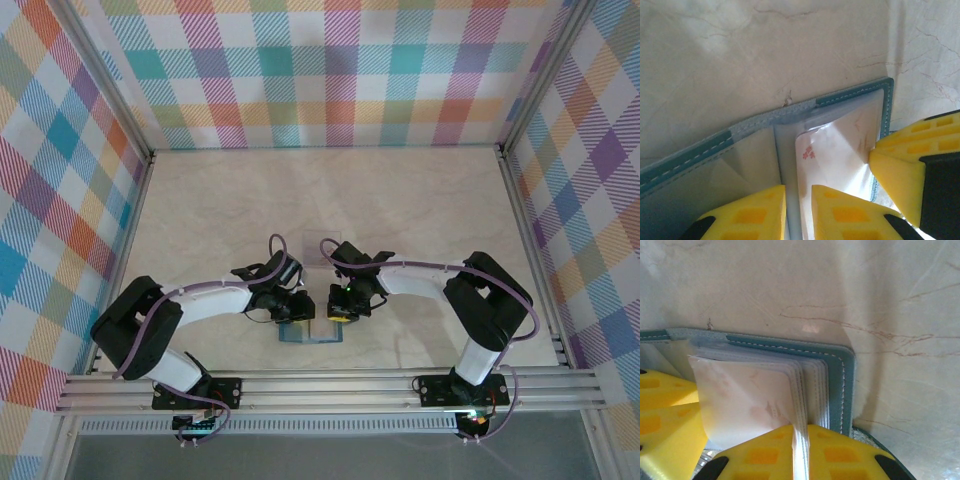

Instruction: Take the credit cards out of the card holder

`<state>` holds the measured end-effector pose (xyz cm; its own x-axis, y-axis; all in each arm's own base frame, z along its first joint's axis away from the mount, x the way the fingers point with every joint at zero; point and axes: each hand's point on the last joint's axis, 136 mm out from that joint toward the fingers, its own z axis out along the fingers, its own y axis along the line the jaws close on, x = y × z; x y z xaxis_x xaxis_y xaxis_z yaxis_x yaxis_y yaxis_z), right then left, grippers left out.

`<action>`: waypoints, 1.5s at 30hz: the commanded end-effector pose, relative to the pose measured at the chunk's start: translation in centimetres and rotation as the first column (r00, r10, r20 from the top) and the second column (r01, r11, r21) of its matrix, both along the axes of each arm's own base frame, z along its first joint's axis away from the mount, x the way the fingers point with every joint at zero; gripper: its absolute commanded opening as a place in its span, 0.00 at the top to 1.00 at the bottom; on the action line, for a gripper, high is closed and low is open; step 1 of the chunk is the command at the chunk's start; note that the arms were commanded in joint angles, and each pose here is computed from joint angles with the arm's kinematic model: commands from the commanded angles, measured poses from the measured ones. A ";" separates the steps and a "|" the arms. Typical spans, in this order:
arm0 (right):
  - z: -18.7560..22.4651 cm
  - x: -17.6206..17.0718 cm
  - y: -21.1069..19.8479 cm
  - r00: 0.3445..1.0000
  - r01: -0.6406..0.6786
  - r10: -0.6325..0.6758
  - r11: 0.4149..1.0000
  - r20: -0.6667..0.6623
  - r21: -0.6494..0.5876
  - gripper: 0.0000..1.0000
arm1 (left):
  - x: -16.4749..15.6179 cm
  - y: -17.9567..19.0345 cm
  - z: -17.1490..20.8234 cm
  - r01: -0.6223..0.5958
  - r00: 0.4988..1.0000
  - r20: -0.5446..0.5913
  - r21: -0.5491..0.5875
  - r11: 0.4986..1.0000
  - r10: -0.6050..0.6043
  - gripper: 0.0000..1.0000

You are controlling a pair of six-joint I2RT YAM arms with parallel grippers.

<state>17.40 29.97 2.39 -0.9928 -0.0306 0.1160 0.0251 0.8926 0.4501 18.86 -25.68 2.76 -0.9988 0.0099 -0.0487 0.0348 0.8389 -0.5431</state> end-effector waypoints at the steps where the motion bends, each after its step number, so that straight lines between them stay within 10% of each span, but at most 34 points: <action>1: -1.0 -0.5 -0.3 1.000 -0.012 0.012 0.999 -0.017 -0.034 0.85 | 0.1 -0.4 -0.3 0.003 1.000 -0.017 -0.019 1.000 -0.003 0.79; 21: -0.9 -0.5 -0.7 1.000 -0.011 0.010 0.999 -0.013 -0.052 0.73 | -0.5 2.8 -1.1 0.011 1.000 -0.015 0.156 0.988 -0.009 0.84; 45: -1.1 -0.5 -0.5 0.999 -0.027 0.026 0.998 -0.021 -0.059 0.70 | 0.0 1.1 0.2 -0.017 1.000 -0.007 0.038 0.999 0.017 0.72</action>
<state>17.45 30.15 2.46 -0.9926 -0.0339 0.1166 0.0222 0.8935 0.4485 19.10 -24.90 3.50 -0.9981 0.0008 -0.0612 0.0322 0.8579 -0.5128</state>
